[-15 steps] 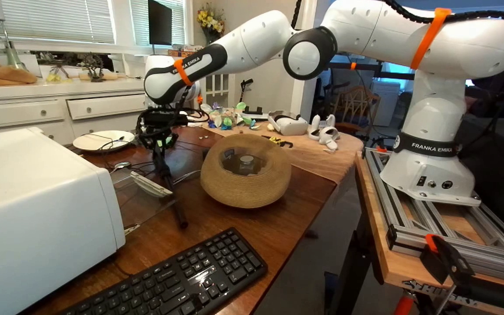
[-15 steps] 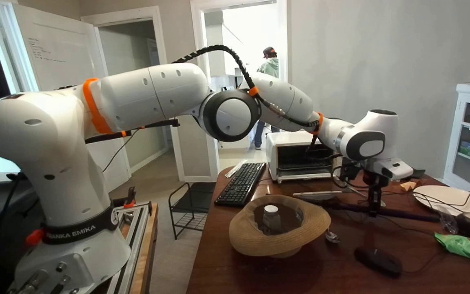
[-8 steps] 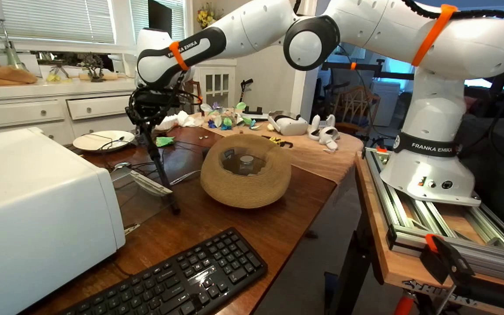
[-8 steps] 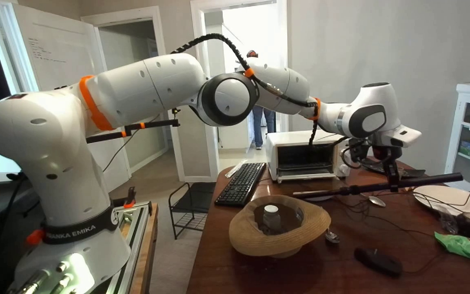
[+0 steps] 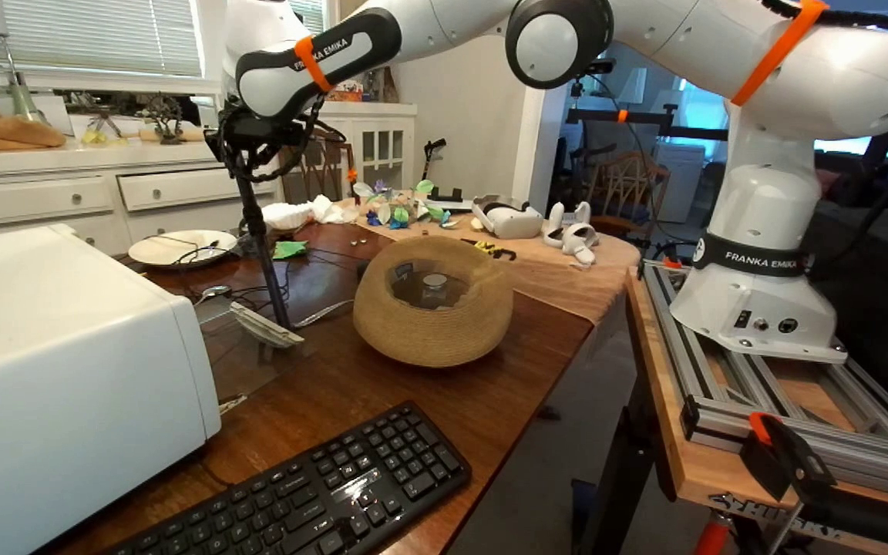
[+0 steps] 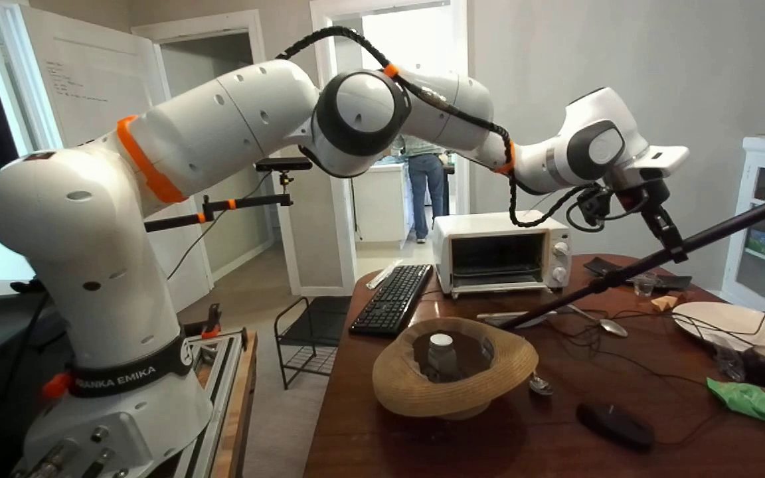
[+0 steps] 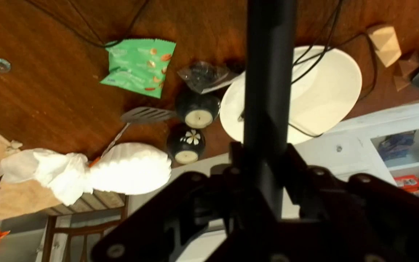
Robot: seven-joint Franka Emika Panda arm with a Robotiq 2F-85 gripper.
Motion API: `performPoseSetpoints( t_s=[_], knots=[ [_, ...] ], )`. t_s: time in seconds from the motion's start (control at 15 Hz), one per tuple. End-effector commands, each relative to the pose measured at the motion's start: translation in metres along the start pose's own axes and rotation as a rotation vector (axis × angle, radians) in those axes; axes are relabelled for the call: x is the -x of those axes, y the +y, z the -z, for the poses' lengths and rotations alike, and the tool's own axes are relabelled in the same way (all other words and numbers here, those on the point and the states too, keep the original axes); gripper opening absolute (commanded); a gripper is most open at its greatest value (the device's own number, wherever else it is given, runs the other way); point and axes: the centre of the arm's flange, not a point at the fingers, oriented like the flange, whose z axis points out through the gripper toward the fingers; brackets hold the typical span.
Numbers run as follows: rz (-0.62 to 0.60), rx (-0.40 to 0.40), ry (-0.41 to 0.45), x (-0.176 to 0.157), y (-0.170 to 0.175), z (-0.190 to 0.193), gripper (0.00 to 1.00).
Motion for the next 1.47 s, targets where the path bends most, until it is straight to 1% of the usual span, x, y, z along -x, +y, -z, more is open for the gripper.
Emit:
performPoseSetpoints(
  t_s=[0.0,0.27,0.6,0.73,0.87,1.0,1.07,1.2,1.4],
  knots=[
    [-0.058,0.070,0.097,0.027,0.031,0.062,0.07],
    [-0.132,0.082,0.188,0.031,0.039,0.091,0.07],
    [-0.257,0.119,0.295,0.037,0.061,0.113,0.07],
    [-0.319,0.179,0.346,0.043,0.075,0.117,0.07],
    [-0.369,0.210,0.384,0.049,0.090,0.127,0.07],
    [-0.408,0.223,0.421,0.061,0.105,0.134,0.07],
    [-0.424,0.222,0.438,0.065,0.111,0.136,0.07],
    [-0.461,0.187,0.475,0.082,0.123,0.132,0.07],
    [-0.485,0.094,0.536,0.100,0.136,0.139,0.07]
  ],
)
